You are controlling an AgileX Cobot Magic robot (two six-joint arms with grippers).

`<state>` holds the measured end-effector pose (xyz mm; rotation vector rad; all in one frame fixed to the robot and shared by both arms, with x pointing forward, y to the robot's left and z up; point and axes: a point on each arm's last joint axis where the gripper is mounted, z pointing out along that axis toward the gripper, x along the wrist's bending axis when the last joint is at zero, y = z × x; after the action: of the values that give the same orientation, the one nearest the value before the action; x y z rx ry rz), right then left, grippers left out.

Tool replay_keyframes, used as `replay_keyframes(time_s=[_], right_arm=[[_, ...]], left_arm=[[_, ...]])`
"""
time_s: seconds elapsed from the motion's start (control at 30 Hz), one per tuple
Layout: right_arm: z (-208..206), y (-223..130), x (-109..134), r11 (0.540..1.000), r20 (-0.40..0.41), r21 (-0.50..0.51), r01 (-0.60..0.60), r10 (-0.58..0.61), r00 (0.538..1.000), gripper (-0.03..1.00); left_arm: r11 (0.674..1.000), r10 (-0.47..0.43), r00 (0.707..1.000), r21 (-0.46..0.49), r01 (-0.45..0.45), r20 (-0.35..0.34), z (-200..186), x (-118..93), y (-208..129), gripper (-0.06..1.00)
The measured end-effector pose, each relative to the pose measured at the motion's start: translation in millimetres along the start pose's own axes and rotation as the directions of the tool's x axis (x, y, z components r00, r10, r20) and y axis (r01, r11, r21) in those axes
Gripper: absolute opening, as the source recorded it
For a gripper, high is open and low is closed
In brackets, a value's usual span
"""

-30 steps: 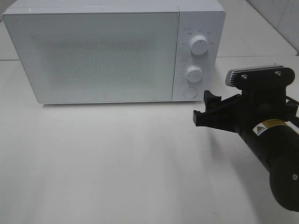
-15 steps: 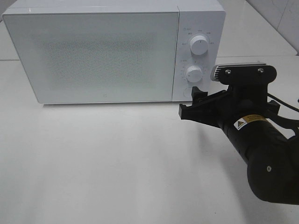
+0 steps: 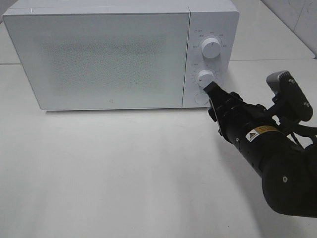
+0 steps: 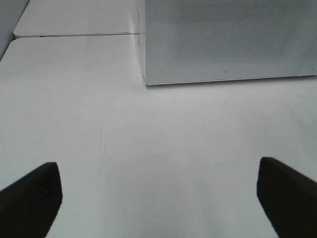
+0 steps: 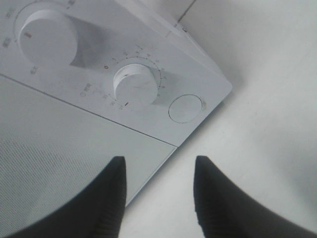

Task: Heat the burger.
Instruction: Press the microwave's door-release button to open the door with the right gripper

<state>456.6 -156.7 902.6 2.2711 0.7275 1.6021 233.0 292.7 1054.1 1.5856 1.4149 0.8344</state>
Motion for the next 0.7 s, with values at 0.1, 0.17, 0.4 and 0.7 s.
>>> replay_keyframes(time_s=[0.1,0.17,0.4,0.7], right_arm=[[0.1,-1.1,-0.8,0.986,0.013,0.010,-0.166,0.166,0.986,0.34],[0.1,-1.2,-0.9,0.977,0.014,0.010,-0.214,0.214,0.977,0.31],[0.0,-3.0,-2.7,0.881,0.043,0.014,-0.473,0.472,0.880,0.09],[0.0,-6.3,-5.5,0.834,0.094,0.019,-0.552,0.548,0.831,0.00]], left_arm=[[1.000,0.000,1.000,0.000,0.000,0.000,0.0,0.0,0.0,0.99],[1.000,0.000,1.000,0.000,0.000,0.000,0.0,0.0,0.0,0.99],[1.000,0.000,1.000,0.000,0.000,0.000,0.0,0.0,0.0,0.99],[1.000,0.000,1.000,0.000,0.000,0.000,0.0,0.0,0.0,0.99]])
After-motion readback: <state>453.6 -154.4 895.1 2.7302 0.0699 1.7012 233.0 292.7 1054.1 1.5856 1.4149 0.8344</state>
